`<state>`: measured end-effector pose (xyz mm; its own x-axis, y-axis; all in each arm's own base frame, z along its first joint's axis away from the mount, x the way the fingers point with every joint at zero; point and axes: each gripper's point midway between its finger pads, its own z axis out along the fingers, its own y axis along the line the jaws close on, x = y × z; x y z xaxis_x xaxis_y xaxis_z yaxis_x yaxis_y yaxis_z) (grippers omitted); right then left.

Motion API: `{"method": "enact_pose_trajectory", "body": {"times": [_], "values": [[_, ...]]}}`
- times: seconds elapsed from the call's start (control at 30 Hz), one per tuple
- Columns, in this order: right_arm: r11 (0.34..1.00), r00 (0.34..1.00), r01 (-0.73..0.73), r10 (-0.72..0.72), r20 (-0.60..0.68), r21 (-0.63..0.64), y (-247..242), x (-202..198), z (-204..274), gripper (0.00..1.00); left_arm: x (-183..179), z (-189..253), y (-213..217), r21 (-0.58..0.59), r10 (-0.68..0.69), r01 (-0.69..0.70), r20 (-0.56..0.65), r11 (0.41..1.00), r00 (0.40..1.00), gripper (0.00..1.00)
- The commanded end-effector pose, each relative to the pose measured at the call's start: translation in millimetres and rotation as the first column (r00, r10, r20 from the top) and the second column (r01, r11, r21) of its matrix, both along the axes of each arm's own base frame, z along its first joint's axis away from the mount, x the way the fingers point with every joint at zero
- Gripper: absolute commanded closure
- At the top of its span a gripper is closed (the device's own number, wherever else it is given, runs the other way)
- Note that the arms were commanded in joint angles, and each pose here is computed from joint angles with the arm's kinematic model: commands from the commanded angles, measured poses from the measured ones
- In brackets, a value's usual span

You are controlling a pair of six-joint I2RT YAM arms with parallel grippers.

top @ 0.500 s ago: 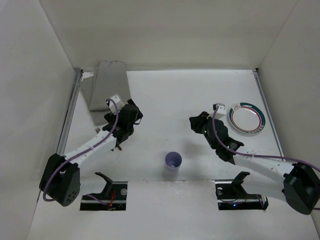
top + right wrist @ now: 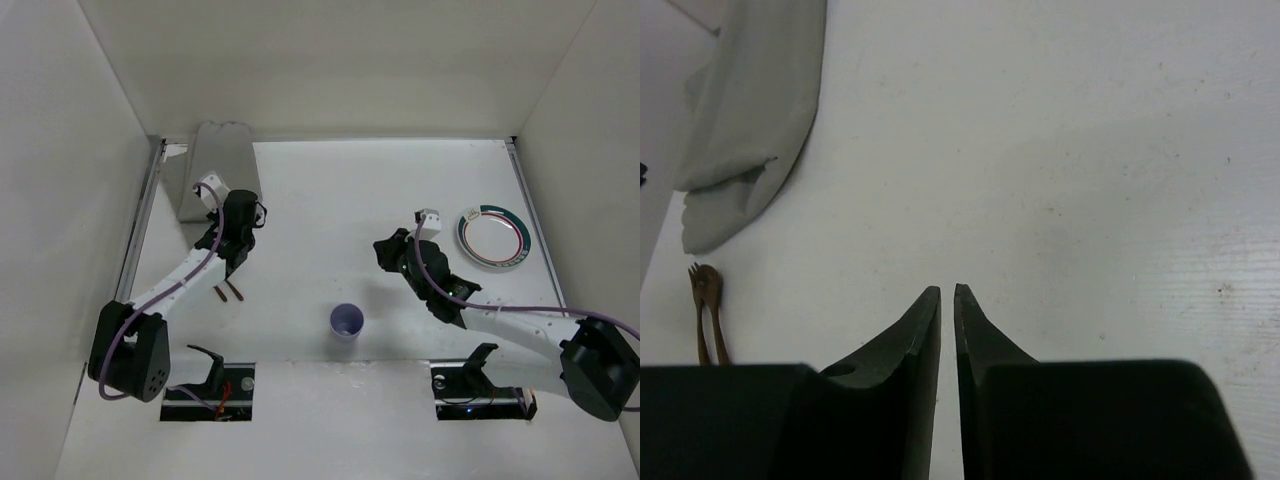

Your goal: Set the dinner table for one person

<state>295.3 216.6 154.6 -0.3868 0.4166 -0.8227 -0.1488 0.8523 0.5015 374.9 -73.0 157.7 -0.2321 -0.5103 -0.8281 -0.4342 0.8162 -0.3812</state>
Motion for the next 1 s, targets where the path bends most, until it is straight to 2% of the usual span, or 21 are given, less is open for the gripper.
{"method": "enact_pose_trajectory", "body": {"times": [0.0,0.07,0.13,0.2,0.37,0.5,0.67,0.97], "values": [[0.999,0.999,-0.029,0.028,0.046,0.031,12.2,3.5,22.1,0.8,18.9,30.9,15.6,-0.043,0.059,-0.056,0.08,0.998,0.995,0.92],[0.999,0.999,-0.029,0.027,0.047,0.034,11.8,3.0,22.1,0.71,24.0,32.1,29.1,-0.045,0.1,-0.097,0.078,0.994,0.992,0.87],[0.999,0.998,-0.029,0.027,0.051,0.036,12.1,3.3,23.2,0.64,30.0,30.0,47.8,-0.066,0.158,-0.153,0.076,0.986,0.985,0.75],[0.999,0.998,-0.033,0.032,0.048,0.027,12.9,3.8,21.4,0.57,35.5,24.9,64.5,-0.085,0.211,-0.205,0.062,0.975,0.976,0.68],[0.998,0.998,-0.054,0.053,0.04,0.024,17.6,2.9,18.7,0.49,54.5,-0.1,109.7,-0.141,0.308,-0.307,-0.017,0.941,0.951,0.54],[0.998,0.997,-0.069,0.069,0.031,0.012,22.8,2.2,15.4,0.47,59.4,-29.6,140.0,-0.217,0.373,-0.383,-0.09,0.898,0.924,0.53],[0.997,0.996,-0.078,0.078,0.035,0.015,25.7,0.7,16.8,0.46,64.5,-48.3,171.9,-0.201,0.423,-0.444,-0.139,0.873,0.895,0.52],[0.996,0.996,-0.09,0.09,0.023,-0.008,30.4,1.8,10.5,0.45,71.6,-79.3,182.9,-0.236,0.432,-0.474,-0.209,0.848,0.877,0.54]]}}
